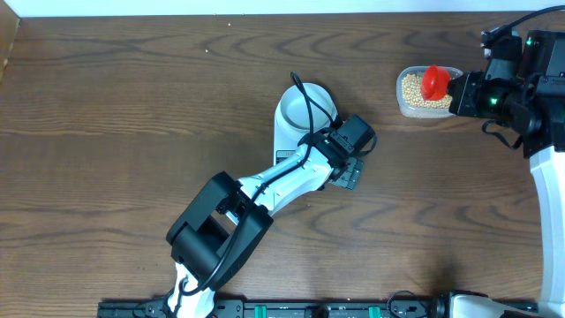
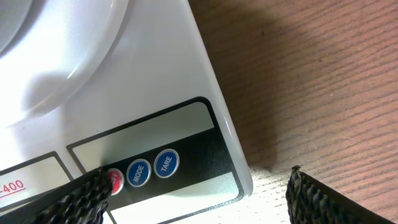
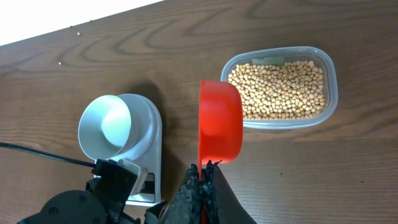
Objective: Scoop item into bowl and weigh 50g on scale
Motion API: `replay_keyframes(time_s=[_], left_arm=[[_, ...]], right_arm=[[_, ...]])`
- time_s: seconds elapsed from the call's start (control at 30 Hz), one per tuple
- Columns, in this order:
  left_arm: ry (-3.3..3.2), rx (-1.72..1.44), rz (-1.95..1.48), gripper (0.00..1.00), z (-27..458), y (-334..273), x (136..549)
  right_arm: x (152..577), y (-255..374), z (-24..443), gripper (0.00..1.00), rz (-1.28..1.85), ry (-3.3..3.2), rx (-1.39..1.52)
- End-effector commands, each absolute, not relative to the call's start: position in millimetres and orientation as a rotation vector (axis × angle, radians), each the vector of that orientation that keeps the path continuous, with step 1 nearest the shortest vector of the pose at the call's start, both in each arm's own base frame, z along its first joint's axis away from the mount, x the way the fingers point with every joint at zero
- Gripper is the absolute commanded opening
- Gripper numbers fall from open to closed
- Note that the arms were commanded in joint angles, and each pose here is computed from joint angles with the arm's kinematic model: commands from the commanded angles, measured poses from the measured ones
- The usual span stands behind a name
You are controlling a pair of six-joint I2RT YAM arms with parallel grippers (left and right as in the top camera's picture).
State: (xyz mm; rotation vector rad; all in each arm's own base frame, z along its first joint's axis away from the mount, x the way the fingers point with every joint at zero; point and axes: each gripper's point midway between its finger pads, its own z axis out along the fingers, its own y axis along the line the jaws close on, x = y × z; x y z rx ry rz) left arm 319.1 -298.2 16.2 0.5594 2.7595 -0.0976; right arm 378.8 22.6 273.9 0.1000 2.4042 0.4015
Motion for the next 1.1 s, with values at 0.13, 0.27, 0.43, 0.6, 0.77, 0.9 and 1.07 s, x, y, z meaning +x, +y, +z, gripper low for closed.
replay_keyframes(time_s=[0.13, 0.27, 0.43, 0.6, 0.77, 0.9, 1.07], left_arm=[[2.815, 0.575, -0.087, 0.91, -2.1, -294.2, 308.5], [2.808, 0.574, -0.094, 0.91, -1.5, -295.7, 309.8], [2.809, 0.586, -0.107, 0.91, -1.6, -297.3, 309.0], [2.806, 0.585, -0.110, 0.91, -1.3, -298.0, 309.6], [2.806, 0.586, -0.111, 0.91, -1.3, -298.2, 309.6], [2.829, 0.596, -0.122, 0.91, -9.0, -299.3, 305.8], [2.835, 0.598, -0.129, 0.91, -13.8, -300.6, 305.4]], right_arm=[[377.5, 19.6, 279.4, 0.01, 0.384, 2.393, 0.089], [377.5, 19.7, 279.4, 0.01, 0.384, 2.393, 0.088], [377.5, 19.7, 279.4, 0.01, 0.381, 2.392, 0.079], [377.5, 19.6, 279.4, 0.01, 0.379, 2.392, 0.076], [377.5, 19.6, 279.3, 0.01, 0.379, 2.393, 0.076], [377.5, 19.6, 279.4, 0.01, 0.379, 2.392, 0.076], [377.3, 19.7, 279.2, 0.01, 0.379, 2.393, 0.075]])
